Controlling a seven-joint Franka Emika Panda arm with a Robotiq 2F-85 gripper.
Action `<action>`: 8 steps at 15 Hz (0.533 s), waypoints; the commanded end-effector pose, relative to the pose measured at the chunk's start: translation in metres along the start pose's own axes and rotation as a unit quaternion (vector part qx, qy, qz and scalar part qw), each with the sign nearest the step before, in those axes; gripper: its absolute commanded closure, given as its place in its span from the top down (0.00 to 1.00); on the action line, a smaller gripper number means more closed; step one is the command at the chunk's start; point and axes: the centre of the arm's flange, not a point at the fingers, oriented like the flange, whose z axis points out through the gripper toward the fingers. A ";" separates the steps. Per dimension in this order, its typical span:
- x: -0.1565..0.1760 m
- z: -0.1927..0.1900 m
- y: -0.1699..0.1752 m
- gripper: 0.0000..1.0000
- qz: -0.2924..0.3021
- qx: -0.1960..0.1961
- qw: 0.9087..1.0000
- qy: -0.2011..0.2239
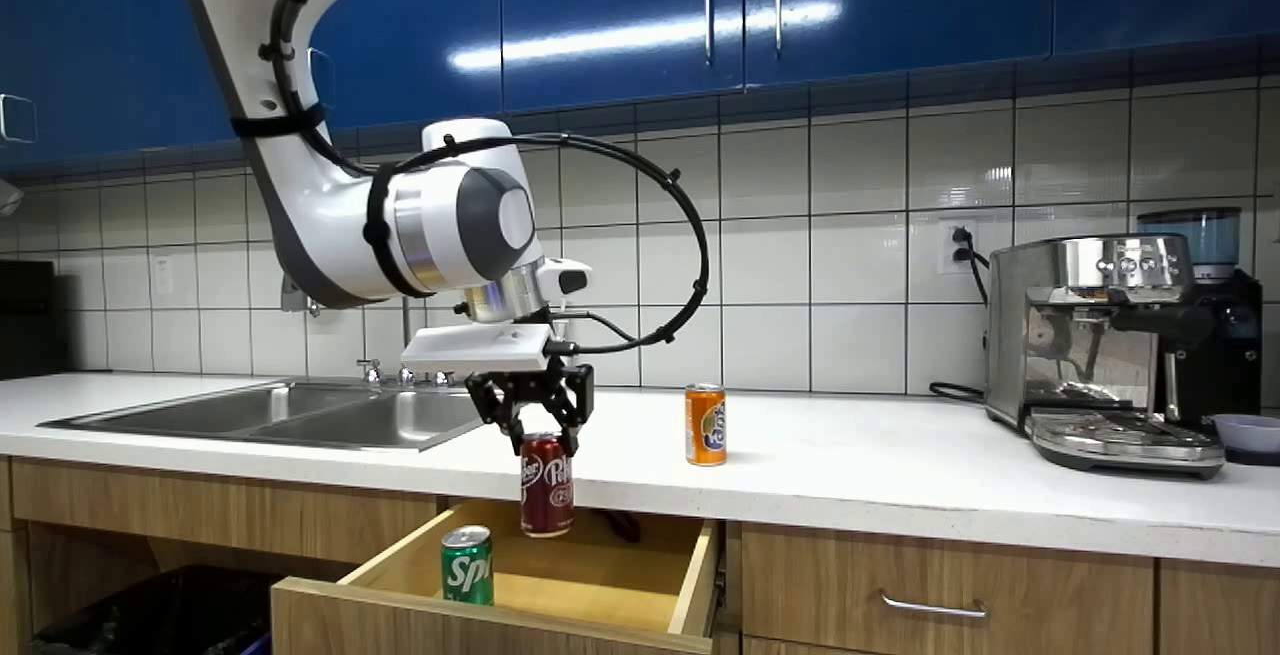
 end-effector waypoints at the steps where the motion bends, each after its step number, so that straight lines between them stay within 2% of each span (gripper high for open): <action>1: 0.006 0.009 -0.001 0.38 -0.010 -0.005 1.000 0.011; 8: 0.005 0.030 -0.001 0.38 -0.006 0.002 1.000 0.002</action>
